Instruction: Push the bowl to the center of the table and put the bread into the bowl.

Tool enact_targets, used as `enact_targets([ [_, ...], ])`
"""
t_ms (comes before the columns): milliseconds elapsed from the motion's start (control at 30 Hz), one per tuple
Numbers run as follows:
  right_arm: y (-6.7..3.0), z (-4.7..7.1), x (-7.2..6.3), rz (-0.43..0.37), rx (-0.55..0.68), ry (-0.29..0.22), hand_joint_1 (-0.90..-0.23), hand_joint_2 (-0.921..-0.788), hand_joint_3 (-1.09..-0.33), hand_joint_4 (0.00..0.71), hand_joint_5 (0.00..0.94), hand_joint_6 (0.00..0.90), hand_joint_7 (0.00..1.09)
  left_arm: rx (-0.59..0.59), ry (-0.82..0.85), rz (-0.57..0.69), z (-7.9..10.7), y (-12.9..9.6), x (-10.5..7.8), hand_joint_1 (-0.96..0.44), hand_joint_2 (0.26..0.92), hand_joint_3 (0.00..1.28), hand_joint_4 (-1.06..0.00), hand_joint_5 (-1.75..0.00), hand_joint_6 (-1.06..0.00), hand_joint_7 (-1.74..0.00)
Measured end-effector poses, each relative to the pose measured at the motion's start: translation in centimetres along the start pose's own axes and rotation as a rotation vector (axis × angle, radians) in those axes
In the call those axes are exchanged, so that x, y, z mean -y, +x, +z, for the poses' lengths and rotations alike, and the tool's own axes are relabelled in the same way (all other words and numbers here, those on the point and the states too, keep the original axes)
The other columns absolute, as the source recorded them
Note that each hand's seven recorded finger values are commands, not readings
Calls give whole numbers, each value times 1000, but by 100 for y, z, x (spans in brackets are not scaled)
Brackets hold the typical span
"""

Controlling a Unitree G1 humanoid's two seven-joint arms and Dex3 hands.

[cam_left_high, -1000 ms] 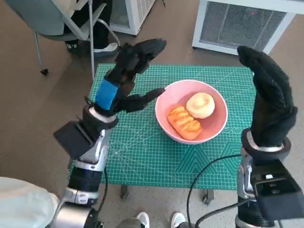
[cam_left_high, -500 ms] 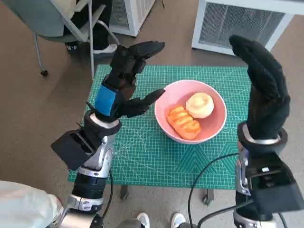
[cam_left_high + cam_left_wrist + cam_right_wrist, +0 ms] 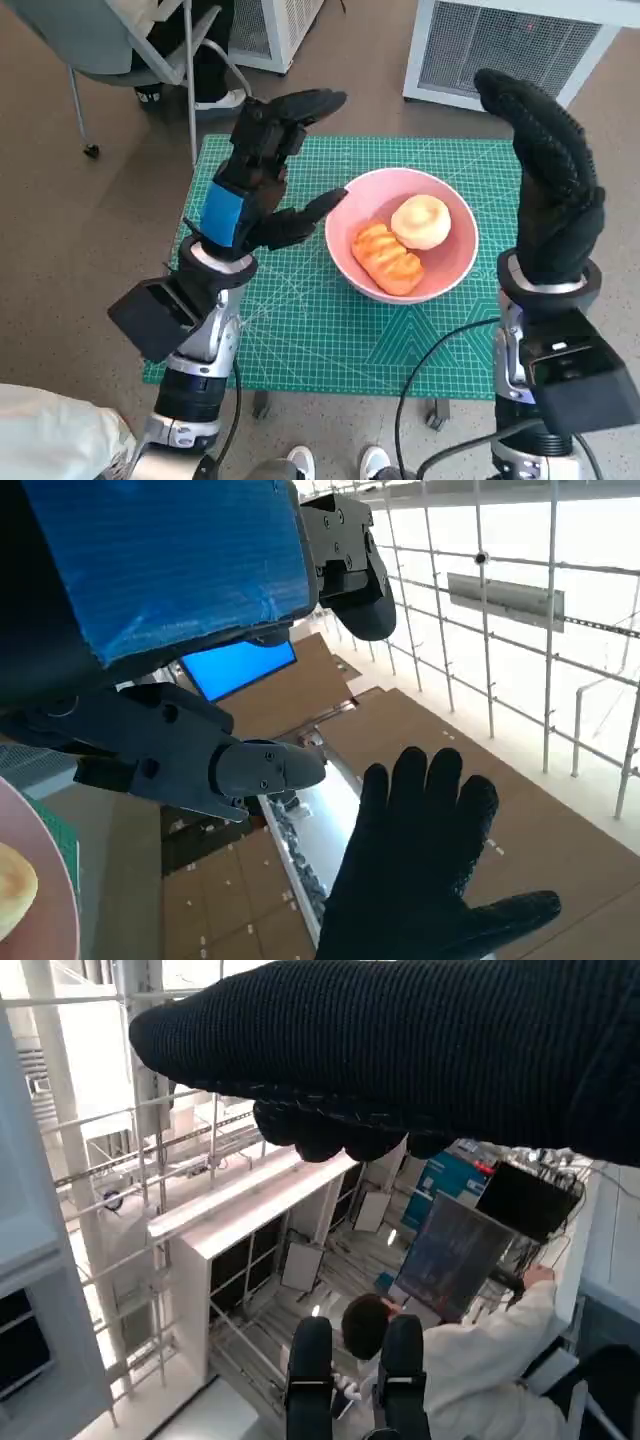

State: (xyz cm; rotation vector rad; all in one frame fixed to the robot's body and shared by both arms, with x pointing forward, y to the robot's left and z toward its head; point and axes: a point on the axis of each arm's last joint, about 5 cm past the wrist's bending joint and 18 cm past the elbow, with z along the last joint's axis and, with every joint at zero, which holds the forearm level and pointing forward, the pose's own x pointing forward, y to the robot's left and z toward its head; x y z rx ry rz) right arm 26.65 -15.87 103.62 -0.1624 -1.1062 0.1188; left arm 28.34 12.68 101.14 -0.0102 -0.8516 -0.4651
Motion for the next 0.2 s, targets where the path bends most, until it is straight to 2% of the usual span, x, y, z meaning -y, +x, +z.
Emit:
enact_targets([
  [200, 0, 0, -1, 3, 0, 1, -364, -921, -521, 444, 9, 115, 734, -2, -10, 4, 7, 5, -3, -293, 919, 327, 1, -801, 1, -948],
])
